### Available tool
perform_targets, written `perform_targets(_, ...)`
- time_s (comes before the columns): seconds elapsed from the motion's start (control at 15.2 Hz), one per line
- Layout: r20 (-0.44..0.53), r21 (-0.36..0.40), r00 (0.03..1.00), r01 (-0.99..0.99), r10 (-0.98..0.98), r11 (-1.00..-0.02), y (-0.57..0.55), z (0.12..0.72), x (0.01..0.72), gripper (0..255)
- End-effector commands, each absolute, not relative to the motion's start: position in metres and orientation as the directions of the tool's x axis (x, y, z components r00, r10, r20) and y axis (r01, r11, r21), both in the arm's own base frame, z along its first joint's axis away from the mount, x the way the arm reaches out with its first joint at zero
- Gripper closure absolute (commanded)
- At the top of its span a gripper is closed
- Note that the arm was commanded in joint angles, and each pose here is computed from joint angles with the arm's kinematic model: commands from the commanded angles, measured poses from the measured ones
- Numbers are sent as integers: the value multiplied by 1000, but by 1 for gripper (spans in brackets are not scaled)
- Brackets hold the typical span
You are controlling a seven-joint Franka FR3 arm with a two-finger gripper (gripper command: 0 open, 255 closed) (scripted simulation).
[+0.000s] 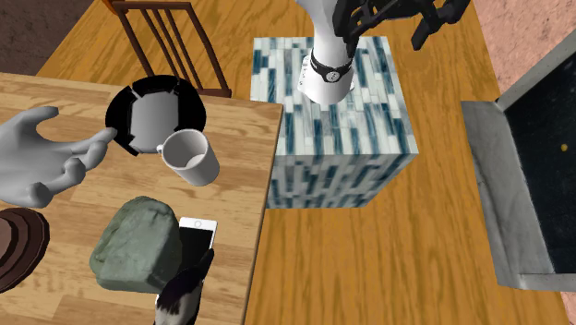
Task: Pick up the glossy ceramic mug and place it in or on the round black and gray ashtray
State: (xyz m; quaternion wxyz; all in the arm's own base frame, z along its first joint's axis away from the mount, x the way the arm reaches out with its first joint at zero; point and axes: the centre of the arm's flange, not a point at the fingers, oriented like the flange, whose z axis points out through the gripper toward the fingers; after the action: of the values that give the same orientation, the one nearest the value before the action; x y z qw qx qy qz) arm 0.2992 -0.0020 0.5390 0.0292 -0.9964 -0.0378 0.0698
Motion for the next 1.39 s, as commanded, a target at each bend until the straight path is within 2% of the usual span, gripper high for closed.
perform_targets(0.0,-137,-63,987,71,79,-995,-2,539,299,0)
perform_targets(1.32,-68,25,998,2,0,-1000,-216,417,347,0)
